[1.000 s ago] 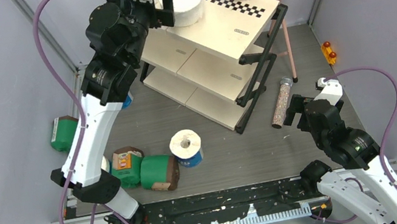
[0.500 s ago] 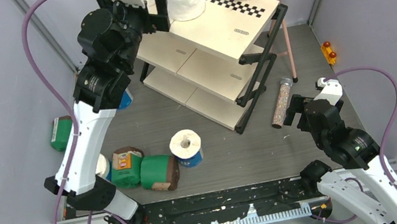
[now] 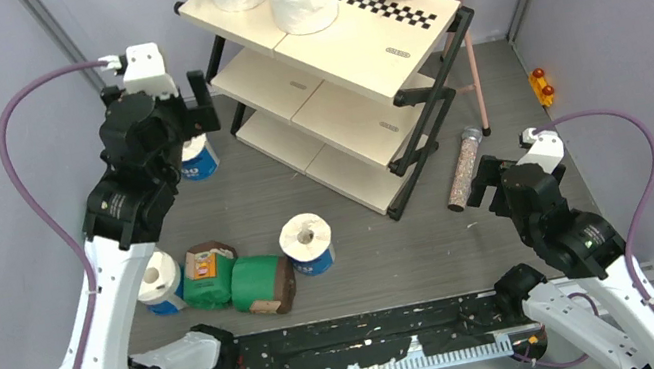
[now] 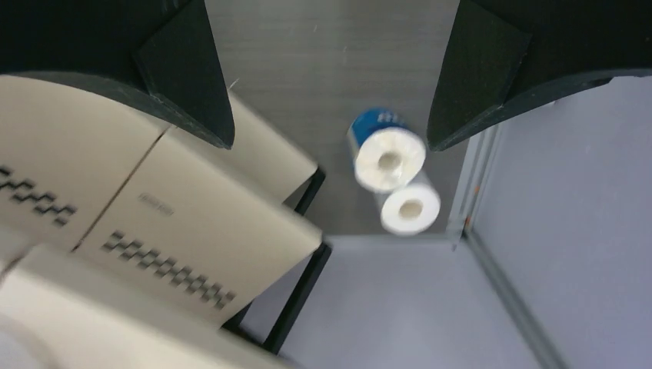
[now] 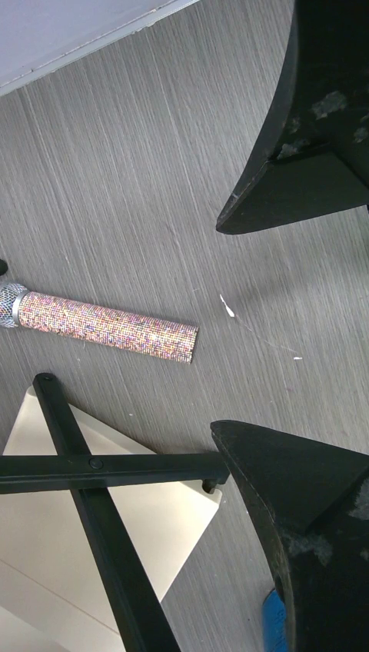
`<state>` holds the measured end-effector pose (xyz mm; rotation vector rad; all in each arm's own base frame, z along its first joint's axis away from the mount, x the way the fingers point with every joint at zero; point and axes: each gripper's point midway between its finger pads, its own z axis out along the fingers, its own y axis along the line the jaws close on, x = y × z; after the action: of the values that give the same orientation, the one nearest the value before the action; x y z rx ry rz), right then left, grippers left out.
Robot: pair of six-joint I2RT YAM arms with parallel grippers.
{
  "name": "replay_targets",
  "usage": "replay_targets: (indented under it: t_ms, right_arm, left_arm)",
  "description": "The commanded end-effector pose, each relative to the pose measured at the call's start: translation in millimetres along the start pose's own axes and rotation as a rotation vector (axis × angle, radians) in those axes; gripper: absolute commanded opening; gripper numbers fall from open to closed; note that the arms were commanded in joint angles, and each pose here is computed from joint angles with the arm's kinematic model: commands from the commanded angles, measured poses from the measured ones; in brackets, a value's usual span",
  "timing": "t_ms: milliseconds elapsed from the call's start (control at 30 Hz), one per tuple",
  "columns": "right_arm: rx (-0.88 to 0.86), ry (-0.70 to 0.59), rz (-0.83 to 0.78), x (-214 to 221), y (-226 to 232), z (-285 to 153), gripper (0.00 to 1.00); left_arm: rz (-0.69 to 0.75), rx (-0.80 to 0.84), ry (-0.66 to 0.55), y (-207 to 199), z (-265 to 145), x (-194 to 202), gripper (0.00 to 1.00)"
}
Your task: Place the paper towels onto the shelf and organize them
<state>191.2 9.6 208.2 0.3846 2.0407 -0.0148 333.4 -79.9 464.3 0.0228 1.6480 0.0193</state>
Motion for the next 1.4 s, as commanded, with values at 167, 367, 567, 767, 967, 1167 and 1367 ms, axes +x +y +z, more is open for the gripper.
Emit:
replay_targets:
  t_ms: [167, 367, 567, 767, 967, 1167, 1367]
  right_arm:
    - [-0.017, -0.004, -0.001, -3.7, 9.2, 5.7, 0.99]
    - [-0.017, -0.010, 0.003, -4.5, 8.5, 4.9, 0.99]
    - [-0.010, -0.016, 0.008, -5.3, 6.2, 3.6, 0.99]
    - [-0.004, -0.013, 0.006, -5.2, 6.1, 4.6, 0.99]
    - [0.011, -0.009, 0.005, -5.0, 4.3, 5.3, 0.99]
    - [0.036, 0.001, 0.001, -3.9, 1.3, 6.2, 0.99]
    - [0.055, 0.010, -0.003, -2.8, -0.7, 7.5, 0.99]
  left_arm:
    - [-0.215, -0.254, 0.217, 79.8, 19.0, 97.8, 0.98]
    - [-0.320, -0.353, 0.294, 117.8, 79.6, 132.3, 0.98]
    - [-0.415, -0.450, 0.324, 155.9, 133.6, 158.0, 0.98]
    - [-0.497, -0.475, 0.332, 181.1, 186.5, 190.2, 0.94]
    - [-0.564, -0.469, 0.374, 197.3, 231.0, 226.1, 0.88]
    - [-0.607, -0.457, 0.410, 202.2, 263.8, 251.9, 0.80]
    - [-0.629, -0.439, 0.435, 202.7, 290.1, 268.6, 0.71]
